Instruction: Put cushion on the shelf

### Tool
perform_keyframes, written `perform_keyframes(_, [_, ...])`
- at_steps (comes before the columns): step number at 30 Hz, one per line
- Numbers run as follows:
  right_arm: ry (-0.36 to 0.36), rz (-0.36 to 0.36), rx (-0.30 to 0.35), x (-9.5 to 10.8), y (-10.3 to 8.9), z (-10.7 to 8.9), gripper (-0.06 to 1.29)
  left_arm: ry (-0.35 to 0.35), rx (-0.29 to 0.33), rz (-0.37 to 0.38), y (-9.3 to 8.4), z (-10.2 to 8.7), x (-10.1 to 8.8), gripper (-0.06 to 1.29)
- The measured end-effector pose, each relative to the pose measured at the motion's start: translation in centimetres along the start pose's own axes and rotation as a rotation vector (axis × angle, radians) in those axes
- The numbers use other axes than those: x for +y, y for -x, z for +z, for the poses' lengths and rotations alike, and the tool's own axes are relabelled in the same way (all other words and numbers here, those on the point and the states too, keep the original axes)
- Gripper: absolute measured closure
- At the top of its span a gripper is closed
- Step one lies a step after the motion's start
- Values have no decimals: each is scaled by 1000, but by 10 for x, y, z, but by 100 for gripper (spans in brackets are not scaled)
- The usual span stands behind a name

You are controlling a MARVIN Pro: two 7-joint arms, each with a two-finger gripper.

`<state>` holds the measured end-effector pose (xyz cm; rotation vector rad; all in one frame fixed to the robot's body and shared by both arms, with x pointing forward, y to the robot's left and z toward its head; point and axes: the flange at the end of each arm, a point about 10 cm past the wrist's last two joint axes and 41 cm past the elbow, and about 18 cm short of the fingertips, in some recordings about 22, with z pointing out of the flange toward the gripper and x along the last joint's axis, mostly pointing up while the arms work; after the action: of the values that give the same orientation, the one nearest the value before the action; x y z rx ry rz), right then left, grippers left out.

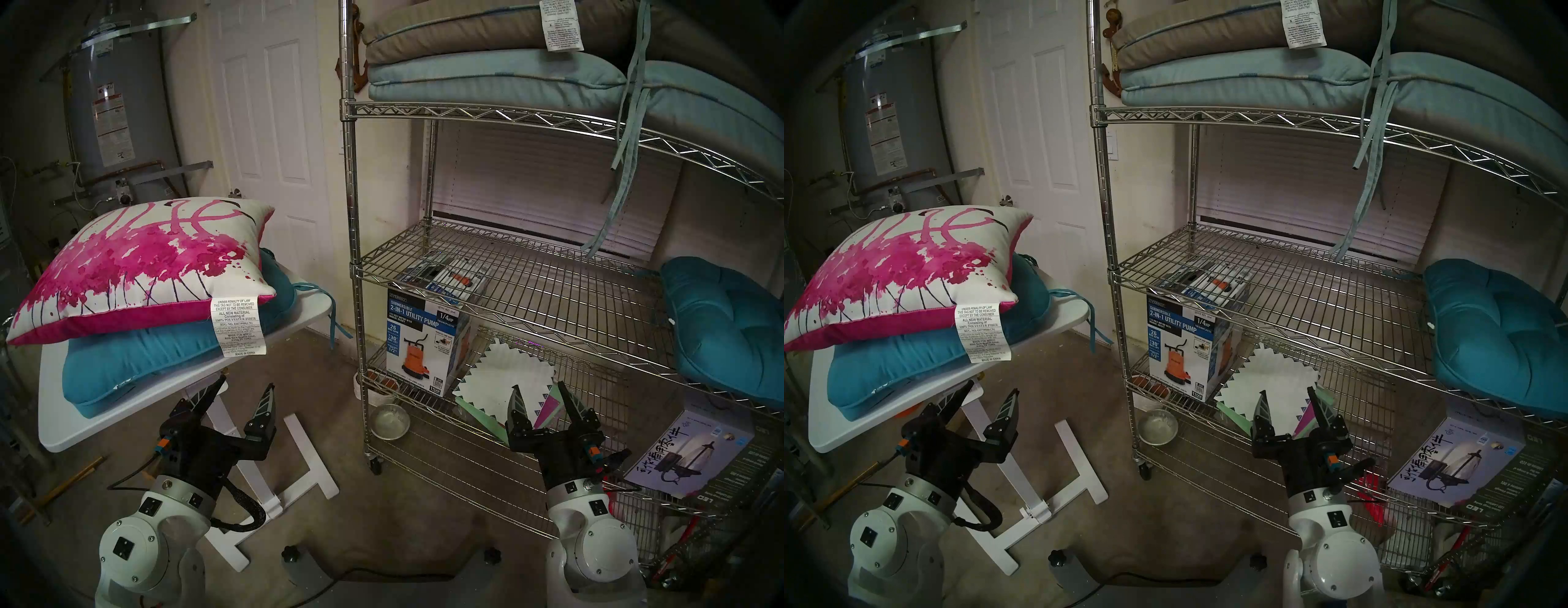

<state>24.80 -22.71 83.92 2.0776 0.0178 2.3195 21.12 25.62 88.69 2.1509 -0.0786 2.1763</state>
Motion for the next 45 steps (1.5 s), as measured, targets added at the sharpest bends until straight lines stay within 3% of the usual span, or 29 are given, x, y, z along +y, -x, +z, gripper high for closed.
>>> perform_keyframes(15, [0,0,-1,0,0,0,1,-2,-1,4,0,0,0,0])
perform_keyframes(18, [1,1,-1,0,0,0,1,-13,-9,40,0,0,-1,0])
perform_keyframes(23, [1,1,-1,0,0,0,1,-38,-25,150,-4,1,-4,0])
perform_keyframes(28, [1,1,-1,0,0,0,1,-67,-75,295,-7,0,-8,0])
perform_keyframes(34, [1,1,-1,0,1,0,1,-108,-122,416,-12,-4,-16,0])
perform_keyframes(39, [1,1,-1,0,1,0,1,-152,-138,486,-15,-9,-26,0])
perform_keyframes(45, [1,1,-2,0,1,0,1,-201,-114,552,-23,-13,-40,0])
